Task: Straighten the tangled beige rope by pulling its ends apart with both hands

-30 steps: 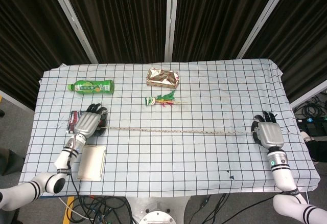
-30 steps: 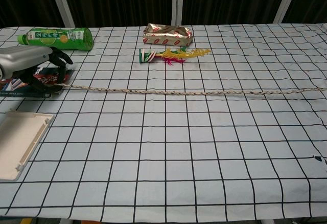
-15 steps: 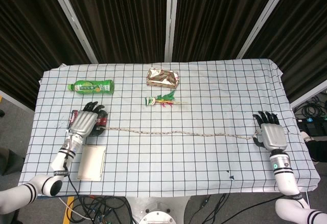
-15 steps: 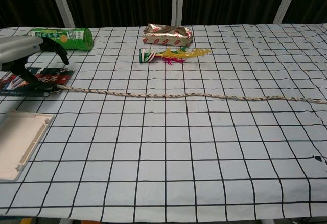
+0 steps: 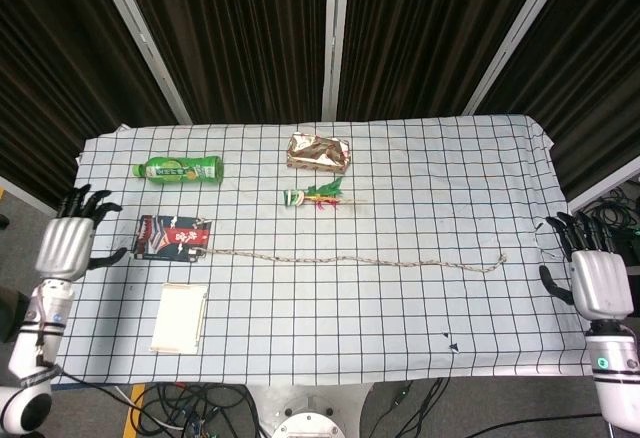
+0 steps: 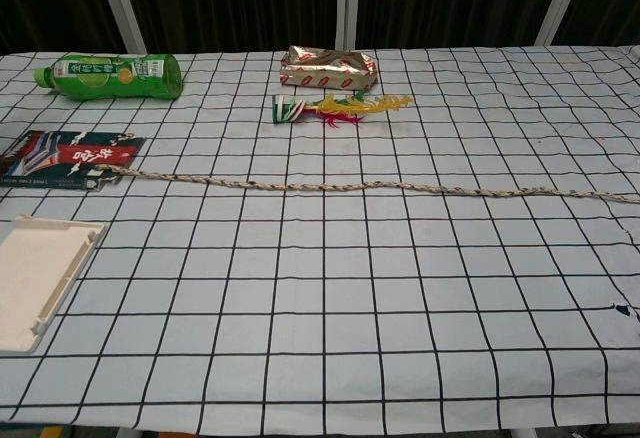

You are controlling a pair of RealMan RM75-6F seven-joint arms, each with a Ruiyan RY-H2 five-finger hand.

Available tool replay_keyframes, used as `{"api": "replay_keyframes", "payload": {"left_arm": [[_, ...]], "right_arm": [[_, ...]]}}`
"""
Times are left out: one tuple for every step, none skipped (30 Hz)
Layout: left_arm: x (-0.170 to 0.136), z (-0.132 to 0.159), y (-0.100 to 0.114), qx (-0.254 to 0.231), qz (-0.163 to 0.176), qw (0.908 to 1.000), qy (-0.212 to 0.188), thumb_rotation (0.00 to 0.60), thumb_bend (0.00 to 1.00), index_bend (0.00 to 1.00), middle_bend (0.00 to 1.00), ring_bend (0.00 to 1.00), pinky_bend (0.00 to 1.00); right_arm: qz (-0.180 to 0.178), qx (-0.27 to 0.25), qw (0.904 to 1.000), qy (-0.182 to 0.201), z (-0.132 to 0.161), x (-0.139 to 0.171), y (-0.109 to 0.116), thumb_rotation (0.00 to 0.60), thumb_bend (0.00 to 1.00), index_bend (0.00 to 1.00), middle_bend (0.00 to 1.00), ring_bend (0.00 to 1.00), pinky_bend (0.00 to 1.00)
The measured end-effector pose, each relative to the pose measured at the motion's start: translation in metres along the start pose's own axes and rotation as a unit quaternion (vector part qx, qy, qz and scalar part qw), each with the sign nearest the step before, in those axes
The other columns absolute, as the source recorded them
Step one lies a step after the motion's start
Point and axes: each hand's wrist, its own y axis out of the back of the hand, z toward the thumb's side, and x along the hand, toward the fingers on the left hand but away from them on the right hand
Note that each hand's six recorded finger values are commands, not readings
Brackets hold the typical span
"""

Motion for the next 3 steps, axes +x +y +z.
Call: {"api": "replay_keyframes", "payload": {"left_arm": [[-0.009,-0.005,0.003,0.000,0.006,1.0000,0.007,0.600,0.13,0.29,0.13,0.00,0.00],[-0.018,-0.009,0.006,-0.001,0.010,0.9998,0.014,0.600,0.13,0.29,0.13,0.00,0.00],[-0.030,-0.014,0.009,-0.002,0.015,0.9996,0.024,0.600,0.13,0.29,0.13,0.00,0.00]], "right_arm": [[-0.001,-0.003,1.0000,0.000,-0.001,0.004,0.002,0.600,0.30,0.14,0.12,0.00,0.00],[-0.002,-0.008,1.0000,0.000,-0.003,0.013,0.005,0.600,0.30,0.14,0.12,0.00,0.00],[-0.001,-0.010,1.0000,0.000,-0.004,0.018,0.006,0.600,0.30,0.14,0.12,0.00,0.00]]}}
